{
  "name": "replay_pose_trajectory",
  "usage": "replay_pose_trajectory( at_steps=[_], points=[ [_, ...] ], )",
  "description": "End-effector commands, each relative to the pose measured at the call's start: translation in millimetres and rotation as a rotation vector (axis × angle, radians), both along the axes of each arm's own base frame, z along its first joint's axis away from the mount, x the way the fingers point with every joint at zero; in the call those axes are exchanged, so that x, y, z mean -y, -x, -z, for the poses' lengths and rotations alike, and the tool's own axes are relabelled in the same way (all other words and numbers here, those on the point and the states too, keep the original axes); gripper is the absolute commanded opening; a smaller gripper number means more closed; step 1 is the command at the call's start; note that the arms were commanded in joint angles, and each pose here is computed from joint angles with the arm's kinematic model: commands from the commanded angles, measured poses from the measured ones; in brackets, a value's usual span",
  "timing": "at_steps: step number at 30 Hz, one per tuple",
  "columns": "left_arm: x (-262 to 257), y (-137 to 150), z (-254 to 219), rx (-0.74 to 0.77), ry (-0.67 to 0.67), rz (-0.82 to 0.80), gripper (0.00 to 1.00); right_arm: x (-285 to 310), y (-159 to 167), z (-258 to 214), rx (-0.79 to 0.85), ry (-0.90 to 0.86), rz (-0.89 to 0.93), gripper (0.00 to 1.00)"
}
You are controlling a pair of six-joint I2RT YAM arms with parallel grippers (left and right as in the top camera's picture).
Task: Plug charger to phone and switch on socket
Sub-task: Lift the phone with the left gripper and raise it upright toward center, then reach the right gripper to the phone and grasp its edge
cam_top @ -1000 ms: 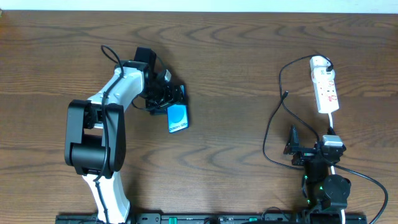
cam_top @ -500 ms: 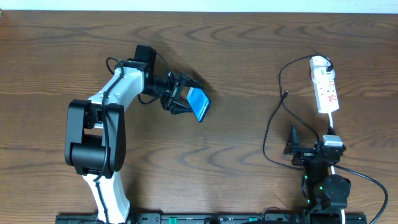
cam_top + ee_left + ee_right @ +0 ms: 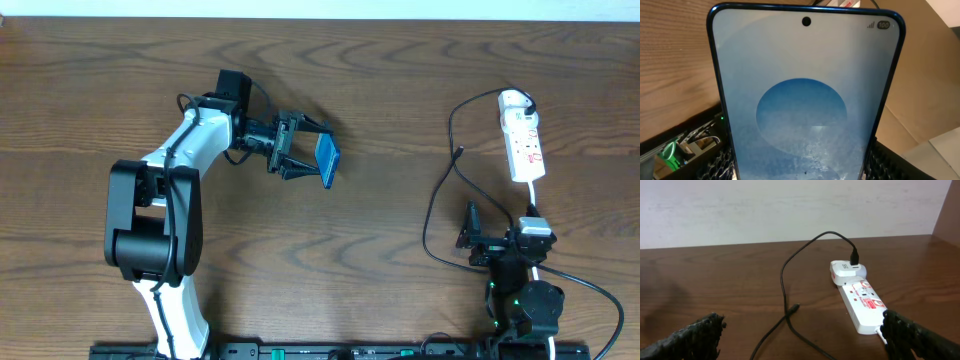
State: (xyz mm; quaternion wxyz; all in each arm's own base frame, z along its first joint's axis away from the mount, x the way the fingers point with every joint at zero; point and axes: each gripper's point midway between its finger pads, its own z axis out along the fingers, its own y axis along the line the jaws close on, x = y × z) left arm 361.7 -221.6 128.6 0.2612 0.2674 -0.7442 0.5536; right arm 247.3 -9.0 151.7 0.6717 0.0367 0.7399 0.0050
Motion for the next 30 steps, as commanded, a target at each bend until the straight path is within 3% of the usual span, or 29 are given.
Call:
replay_pose_trajectory(
  at_steps=[1, 8, 13, 17, 19, 20, 22, 24, 27, 30],
  points=[
    [5, 3, -22, -0.010, 0.055, 0.007, 0.41, -3, 0, 0, 0.001, -0.002, -0.020, 0.99],
    [42, -24, -53, 0.123, 0.081, -0.005, 0.41, -27, 1, -2, 0.003, -0.201, -0.138, 0.99],
    [59, -18, -59, 0.148, 0.097, 0.029, 0.41, -43, 8, -7, -0.053, -0.320, -0.217, 0.99],
    [63, -3, -68, 0.120, 0.157, 0.099, 0.41, -46, 28, -22, -0.213, -0.500, -0.178, 0.99],
    [63, -1, -70, 0.113, 0.169, 0.109, 0.41, -72, 35, -42, -0.232, -0.523, -0.333, 0.99],
    [63, -1, -70, 0.113, 0.168, 0.108, 0.41, -100, 46, -68, -0.209, -0.572, -0.523, 0.99],
    [63, -3, -69, 0.116, 0.161, 0.101, 0.41, -123, 61, -89, -0.183, -0.602, -0.708, 0.99],
    [63, -4, -67, 0.119, 0.153, 0.094, 0.41, -108, 48, -97, -0.125, -0.624, -0.605, 0.99],
    [63, -12, -60, 0.132, 0.110, 0.054, 0.41, -103, 38, -122, -0.023, -0.602, -0.602, 0.98],
    [63, -12, -60, 0.133, 0.109, 0.053, 0.41, -101, 22, -118, -0.128, -0.631, -0.553, 0.95]
  ],
)
